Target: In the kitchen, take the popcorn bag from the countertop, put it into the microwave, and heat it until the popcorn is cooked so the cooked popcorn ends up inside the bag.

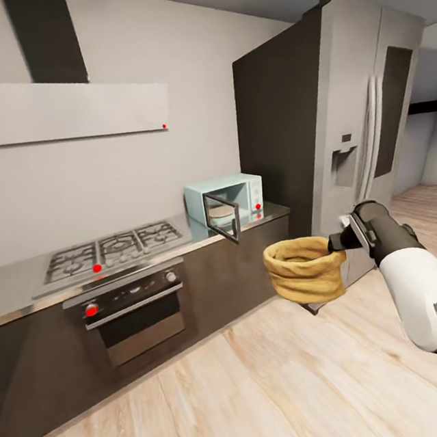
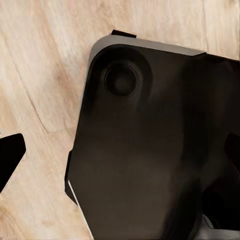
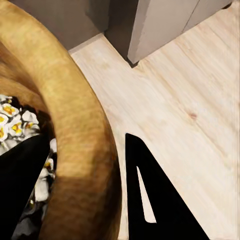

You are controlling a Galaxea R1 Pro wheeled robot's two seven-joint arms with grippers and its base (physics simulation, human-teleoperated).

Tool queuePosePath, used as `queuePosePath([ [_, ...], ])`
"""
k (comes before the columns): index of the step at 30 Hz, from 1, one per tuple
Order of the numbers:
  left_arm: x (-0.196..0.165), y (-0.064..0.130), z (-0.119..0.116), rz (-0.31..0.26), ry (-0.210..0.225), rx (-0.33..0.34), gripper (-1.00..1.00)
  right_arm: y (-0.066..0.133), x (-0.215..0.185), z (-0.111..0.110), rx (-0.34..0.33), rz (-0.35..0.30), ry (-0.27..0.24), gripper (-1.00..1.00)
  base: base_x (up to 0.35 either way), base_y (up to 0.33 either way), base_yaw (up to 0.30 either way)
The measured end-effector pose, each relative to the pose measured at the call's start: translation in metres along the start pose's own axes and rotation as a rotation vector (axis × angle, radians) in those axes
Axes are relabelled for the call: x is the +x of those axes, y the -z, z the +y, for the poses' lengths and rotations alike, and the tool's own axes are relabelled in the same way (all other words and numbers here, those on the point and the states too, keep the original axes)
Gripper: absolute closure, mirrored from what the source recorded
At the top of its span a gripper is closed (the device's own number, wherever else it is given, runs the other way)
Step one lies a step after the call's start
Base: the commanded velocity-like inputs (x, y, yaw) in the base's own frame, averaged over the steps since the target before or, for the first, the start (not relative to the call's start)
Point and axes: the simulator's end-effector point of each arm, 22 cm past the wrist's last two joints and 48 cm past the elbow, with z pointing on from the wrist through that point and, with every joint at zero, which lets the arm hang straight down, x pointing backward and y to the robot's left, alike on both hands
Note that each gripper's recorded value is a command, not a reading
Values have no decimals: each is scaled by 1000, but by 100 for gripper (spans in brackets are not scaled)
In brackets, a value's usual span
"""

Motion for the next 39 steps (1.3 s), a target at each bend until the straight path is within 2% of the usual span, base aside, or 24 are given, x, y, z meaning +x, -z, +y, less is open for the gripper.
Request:
queuePosePath([
  [5,0,0,0,-1,-21,0,-100,-1,1,-2,2,4,-1,100,271,-190,-294],
  [20,1,0,5,8,-5,-8,-100,0,1,-2,5,3,2,100,251,-240,-287],
  [27,2,0,8,11,5,-14,-100,-1,1,-1,5,2,3,100,253,-250,-30],
  [32,10,0,9,51,3,-16,-100,-1,1,2,-8,4,0,100,276,-237,0],
  [39,11,0,8,55,2,-14,-100,-1,2,3,-12,5,0,100,279,-235,0],
])
